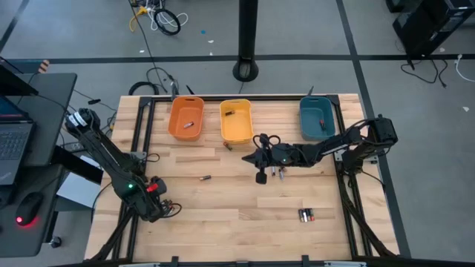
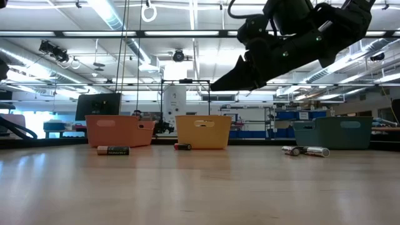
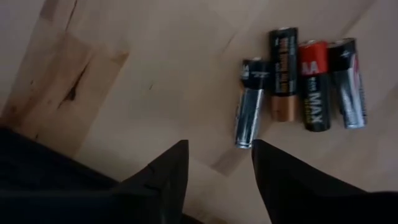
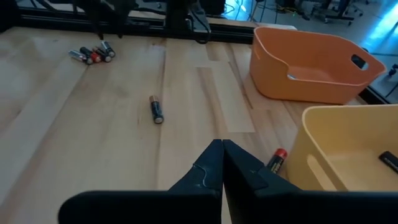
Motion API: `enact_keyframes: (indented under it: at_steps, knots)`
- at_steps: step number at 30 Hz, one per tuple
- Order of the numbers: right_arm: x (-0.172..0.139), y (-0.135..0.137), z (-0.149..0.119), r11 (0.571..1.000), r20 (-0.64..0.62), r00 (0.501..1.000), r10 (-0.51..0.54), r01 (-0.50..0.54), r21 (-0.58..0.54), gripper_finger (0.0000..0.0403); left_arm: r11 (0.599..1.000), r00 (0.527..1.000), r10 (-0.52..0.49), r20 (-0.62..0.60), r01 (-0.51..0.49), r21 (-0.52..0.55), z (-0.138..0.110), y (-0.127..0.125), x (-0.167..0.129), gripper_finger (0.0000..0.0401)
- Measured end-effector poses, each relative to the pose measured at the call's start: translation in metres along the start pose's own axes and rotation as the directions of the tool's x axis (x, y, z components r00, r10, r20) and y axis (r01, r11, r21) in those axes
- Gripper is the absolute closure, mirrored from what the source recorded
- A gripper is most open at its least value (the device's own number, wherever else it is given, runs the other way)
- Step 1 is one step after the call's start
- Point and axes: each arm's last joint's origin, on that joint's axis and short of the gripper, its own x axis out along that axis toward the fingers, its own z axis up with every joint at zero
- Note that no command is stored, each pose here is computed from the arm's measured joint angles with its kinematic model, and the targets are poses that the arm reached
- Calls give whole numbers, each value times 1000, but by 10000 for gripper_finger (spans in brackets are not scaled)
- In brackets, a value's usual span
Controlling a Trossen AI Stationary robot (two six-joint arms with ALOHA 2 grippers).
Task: Sort batteries
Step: Put the silver battery into the orange bin
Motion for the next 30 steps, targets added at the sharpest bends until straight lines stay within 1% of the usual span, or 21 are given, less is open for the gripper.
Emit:
enact_keyframes:
  at_steps: [9,15,18,24,30]
  knots:
    - [0,0,0,1000,3,1000,-6,6,1,388,998,998,-64,9,64,2,0,-1,9,213]
    - [0,0,0,1000,2,1000,-7,7,0,389,999,998,-35,49,35,3,1,5,15,213]
    - [0,0,0,1000,2,1000,-7,7,0,388,1000,998,-30,49,30,2,1,8,18,215]
    - [0,0,0,1000,2,1000,-9,9,0,389,1000,998,-24,53,24,6,1,11,22,242]
    - [0,0,1,1000,6,1000,-9,9,1,388,998,997,-19,73,15,57,1,12,22,287]
